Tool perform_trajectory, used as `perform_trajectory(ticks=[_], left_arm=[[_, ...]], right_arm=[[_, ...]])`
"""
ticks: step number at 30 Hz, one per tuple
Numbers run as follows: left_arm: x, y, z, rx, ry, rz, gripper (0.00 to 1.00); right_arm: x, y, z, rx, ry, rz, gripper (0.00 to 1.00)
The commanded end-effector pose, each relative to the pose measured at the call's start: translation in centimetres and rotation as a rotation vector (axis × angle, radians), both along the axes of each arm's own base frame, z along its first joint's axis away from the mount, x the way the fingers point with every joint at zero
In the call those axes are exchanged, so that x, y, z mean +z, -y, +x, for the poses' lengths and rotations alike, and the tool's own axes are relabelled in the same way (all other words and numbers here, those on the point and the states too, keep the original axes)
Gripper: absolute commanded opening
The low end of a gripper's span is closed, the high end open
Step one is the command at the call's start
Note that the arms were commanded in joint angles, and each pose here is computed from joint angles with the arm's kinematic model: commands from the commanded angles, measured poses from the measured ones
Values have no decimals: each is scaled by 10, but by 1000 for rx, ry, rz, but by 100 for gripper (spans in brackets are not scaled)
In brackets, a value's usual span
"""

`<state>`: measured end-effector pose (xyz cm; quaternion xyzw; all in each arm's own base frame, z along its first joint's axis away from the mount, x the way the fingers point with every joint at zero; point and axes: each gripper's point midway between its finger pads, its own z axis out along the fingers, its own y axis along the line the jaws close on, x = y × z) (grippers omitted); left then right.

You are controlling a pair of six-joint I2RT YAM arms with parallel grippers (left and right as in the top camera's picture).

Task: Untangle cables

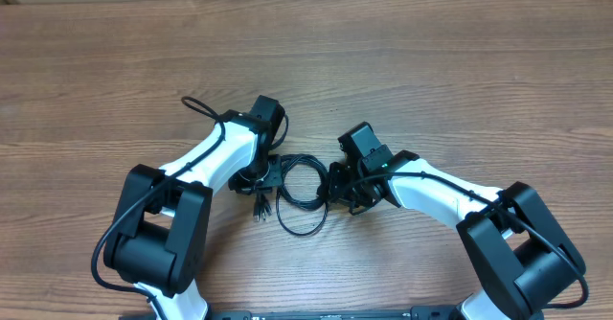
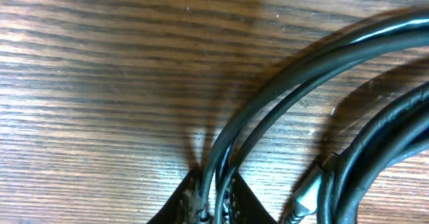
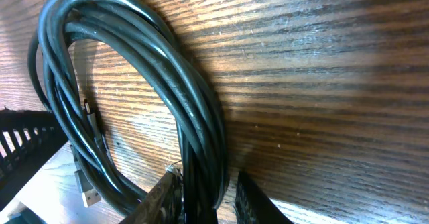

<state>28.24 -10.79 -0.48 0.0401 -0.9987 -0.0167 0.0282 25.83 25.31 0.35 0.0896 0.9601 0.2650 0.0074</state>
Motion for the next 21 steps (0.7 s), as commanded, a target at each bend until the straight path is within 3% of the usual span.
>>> perform_trajectory(ticks=[1,10,14,16,21], left_arm=[[-22,-40,-1,-4,17,204,16],[-25,-34,16,2,89,182,11],[-25,-34,16,2,88,181,9],[-25,-34,16,2,91,180,10],[-25,-33,19,4,103,175,13]], right_arm=[[-5,3,-2,0,-5,-17,25],[-5,4,-3,0,-9,-19,25],[-5,4,-2,0,-8,-19,33],[-5,4,-2,0,-8,-19,38],[-5,4,-2,0,-8,-19,65]])
